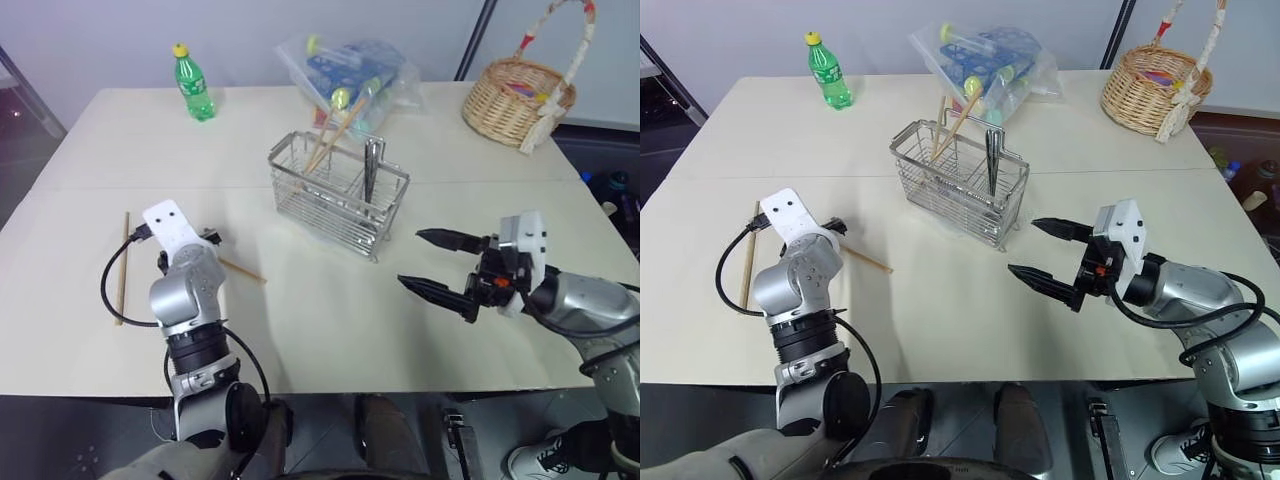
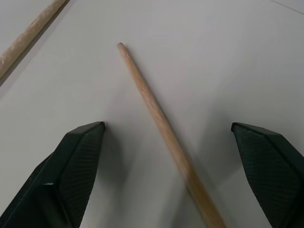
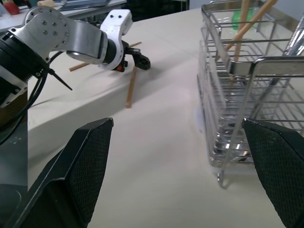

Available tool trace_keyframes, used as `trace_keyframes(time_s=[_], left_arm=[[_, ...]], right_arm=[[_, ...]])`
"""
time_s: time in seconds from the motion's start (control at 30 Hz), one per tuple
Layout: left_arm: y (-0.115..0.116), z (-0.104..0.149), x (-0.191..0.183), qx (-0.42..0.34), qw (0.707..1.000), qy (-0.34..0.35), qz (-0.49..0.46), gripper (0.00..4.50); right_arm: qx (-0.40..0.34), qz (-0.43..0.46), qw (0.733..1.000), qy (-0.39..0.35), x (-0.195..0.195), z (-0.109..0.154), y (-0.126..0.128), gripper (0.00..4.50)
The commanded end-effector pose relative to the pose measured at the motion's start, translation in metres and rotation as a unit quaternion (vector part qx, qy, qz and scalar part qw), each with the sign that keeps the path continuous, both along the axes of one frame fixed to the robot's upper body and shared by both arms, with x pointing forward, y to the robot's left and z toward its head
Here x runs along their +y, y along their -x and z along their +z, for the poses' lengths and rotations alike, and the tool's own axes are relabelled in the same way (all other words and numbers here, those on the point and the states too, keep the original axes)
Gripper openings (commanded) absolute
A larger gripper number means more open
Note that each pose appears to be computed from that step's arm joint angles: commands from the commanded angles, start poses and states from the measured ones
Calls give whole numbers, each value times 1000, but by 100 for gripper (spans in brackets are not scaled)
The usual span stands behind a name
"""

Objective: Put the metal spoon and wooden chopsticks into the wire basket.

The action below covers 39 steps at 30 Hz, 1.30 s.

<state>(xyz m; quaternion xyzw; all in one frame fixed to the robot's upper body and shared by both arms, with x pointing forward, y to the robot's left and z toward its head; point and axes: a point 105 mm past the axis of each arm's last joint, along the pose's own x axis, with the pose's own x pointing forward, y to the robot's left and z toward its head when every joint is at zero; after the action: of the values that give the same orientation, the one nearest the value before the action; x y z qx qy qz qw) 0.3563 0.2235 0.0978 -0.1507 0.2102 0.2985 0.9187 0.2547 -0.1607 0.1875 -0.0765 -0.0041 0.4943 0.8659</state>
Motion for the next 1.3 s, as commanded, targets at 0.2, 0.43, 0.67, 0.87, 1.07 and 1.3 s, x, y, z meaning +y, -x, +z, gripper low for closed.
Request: trace_keyframes(time_s=[0.2,0.43,0.67,0.87,1.07,1.3], left_arm=[[17,-23,3,42,998,34,38,29],[19,-21,7,36,998,34,46,6],[4,-8,10,1,999,37,32,6],[-28,56,31,-169,985,-16,-35,6],[-49,155,31,-353,912,-101,-184,6],[-54,213,-6,-455,808,-108,-357,6]], right_arm=[[-32,0,1000,-1,1,14,2,450],[-27,-1,1000,-3,-1,15,4,450],[-27,0,1000,-4,0,15,7,450],[-32,-4,999,-7,0,20,11,450],[-36,-16,999,-11,1,22,14,450],[-41,-24,999,-14,3,24,18,450]])
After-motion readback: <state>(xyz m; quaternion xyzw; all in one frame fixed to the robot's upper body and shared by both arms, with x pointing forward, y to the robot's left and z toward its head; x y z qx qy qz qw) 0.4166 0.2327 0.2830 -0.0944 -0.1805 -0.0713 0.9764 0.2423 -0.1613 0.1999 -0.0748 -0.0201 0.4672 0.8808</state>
